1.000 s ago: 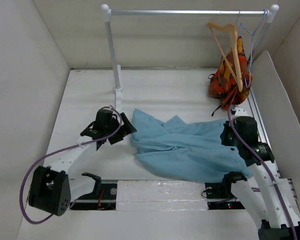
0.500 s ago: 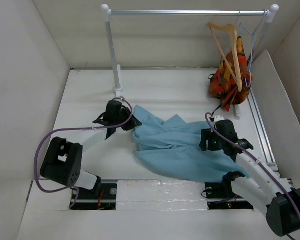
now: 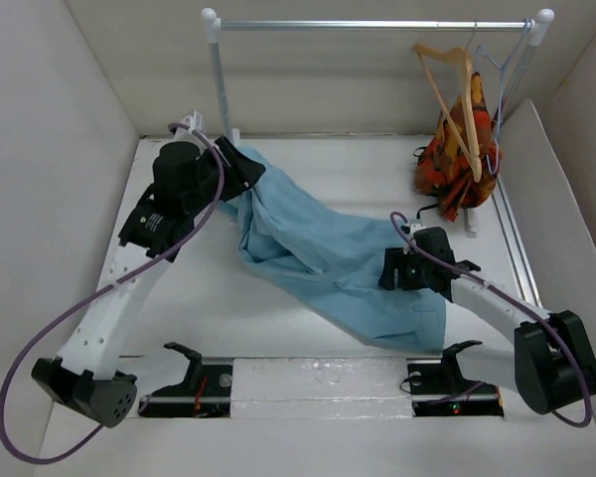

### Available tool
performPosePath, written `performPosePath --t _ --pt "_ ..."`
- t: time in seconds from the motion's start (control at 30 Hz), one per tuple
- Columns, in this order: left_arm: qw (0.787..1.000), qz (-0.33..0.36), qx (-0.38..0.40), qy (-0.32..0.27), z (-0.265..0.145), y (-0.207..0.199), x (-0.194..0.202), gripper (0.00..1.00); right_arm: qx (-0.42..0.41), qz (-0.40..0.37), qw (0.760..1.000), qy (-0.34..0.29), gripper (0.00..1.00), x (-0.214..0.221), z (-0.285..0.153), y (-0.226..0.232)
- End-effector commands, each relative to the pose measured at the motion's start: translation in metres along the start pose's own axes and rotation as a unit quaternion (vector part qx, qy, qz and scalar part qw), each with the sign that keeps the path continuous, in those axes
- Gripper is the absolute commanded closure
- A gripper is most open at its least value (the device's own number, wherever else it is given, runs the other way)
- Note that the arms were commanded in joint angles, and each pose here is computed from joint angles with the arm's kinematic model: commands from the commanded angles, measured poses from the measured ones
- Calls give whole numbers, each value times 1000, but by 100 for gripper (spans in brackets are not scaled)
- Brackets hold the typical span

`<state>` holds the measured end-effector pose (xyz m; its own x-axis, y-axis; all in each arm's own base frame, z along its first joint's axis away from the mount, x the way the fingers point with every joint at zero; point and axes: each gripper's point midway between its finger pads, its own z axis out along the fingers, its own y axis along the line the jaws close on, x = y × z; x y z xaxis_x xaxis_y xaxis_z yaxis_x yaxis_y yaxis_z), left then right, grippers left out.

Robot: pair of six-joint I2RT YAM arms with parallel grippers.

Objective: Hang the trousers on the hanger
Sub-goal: Flatten out the trousers at the center of the board.

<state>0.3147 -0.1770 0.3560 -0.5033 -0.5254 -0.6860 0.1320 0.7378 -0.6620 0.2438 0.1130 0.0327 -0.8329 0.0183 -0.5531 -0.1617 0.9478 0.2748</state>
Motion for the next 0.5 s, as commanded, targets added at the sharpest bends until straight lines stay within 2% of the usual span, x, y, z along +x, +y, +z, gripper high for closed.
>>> performPosePath --t 0.0,0.07,0.13,0.17,0.23,0.33,0.37,0.43,0.47 --pt "998 26 -17 50 39 17 20 57 8 -11 1000 -15 27 -15 -2 -4" --pt "995 30 -38 88 67 30 39 46 16 -20 999 -23 24 -24 -9 -5" --pt "989 66 -70 112 75 39 59 28 30 -27 998 -52 19 -44 -26 -4" --pt "985 78 -122 94 79 60 54 24 37 -32 997 -62 18 -50 -33 -6" --pt "983 72 -154 72 70 83 47 16 58 -33 994 -88 15 -62 -53 -11" --pt "982 21 -184 21 44 131 39 15 51 -43 992 -106 14 -66 -72 -8" --pt "978 -6 -207 10 28 165 41 15 47 -46 992 -109 14 -67 -75 -6" --pt "974 -33 -223 -9 21 192 44 15 40 -48 992 -113 25 -65 -79 -3" --pt "967 -60 -248 -5 14 219 56 14 33 -57 991 -117 37 -63 -81 1"
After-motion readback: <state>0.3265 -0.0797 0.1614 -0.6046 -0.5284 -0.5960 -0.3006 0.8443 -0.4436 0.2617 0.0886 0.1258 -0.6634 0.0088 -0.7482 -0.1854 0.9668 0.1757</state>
